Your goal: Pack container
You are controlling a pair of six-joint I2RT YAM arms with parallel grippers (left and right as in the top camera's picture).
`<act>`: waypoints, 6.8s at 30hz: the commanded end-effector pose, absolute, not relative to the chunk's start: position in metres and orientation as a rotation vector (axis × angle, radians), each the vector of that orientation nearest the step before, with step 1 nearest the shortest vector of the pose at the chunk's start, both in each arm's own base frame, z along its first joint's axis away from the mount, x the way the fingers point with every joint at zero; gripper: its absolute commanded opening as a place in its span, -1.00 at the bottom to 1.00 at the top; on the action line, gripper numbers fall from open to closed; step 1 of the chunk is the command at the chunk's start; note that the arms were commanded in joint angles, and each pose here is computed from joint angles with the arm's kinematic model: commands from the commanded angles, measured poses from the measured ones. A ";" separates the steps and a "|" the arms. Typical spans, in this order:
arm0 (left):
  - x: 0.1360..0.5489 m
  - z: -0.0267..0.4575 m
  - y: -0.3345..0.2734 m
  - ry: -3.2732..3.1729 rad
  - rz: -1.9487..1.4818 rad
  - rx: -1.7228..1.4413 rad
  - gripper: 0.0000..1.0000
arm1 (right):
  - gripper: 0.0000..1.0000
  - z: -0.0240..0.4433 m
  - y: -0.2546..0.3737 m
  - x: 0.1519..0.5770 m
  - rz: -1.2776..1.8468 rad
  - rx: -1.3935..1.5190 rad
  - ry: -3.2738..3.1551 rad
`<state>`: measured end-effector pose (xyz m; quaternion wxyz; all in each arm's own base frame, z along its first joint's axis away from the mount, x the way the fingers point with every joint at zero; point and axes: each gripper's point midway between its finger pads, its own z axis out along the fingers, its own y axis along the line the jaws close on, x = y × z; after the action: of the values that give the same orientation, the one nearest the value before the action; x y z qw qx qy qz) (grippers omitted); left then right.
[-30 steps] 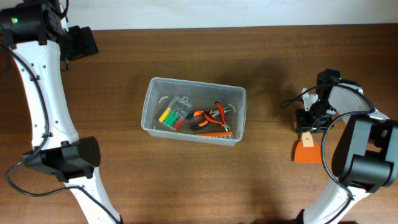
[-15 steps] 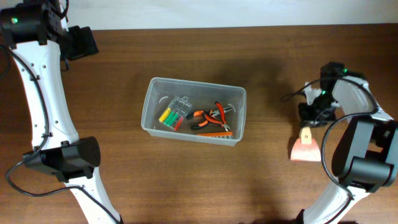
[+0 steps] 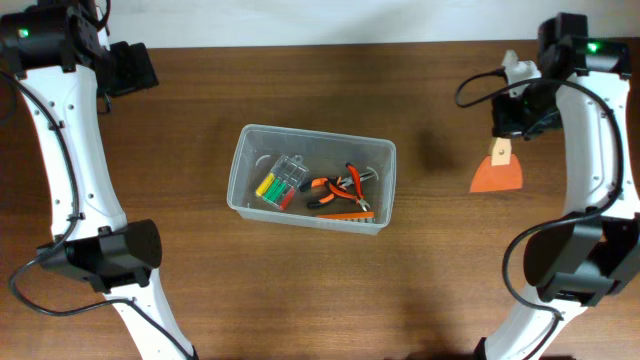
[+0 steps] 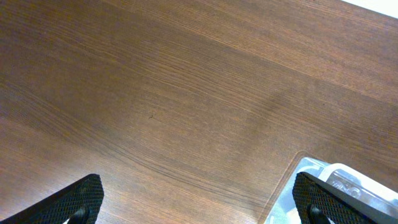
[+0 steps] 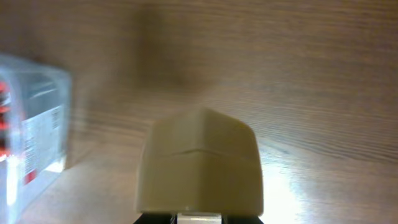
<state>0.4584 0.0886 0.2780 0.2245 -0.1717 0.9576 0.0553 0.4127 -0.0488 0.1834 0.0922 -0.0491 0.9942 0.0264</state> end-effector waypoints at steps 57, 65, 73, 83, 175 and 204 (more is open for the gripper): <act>0.457 0.287 0.092 2.613 0.158 -0.492 0.99 | -0.51 0.068 0.273 0.359 0.165 -1.572 2.755; 0.457 0.287 0.092 2.613 0.158 -0.492 0.99 | -0.41 0.063 0.277 0.354 0.218 -1.579 2.772; 0.457 0.287 0.092 2.613 0.158 -0.492 0.99 | -0.20 0.106 0.261 0.369 0.109 -1.255 2.857; 0.457 0.287 0.092 2.613 0.158 -0.492 0.99 | 0.33 0.199 0.134 0.438 0.079 -0.333 2.903; 0.457 0.287 0.092 2.613 0.158 -0.492 0.99 | 0.97 0.198 -0.016 0.230 -0.013 0.093 1.702; 0.457 0.287 0.092 2.613 0.158 -0.492 0.99 | 0.97 0.153 -0.021 0.241 -0.017 0.128 1.700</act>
<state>0.4585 0.0887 0.2781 0.2247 -0.1718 0.9576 0.0555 0.2409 -0.0167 0.1548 0.6564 0.0520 0.7526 0.0028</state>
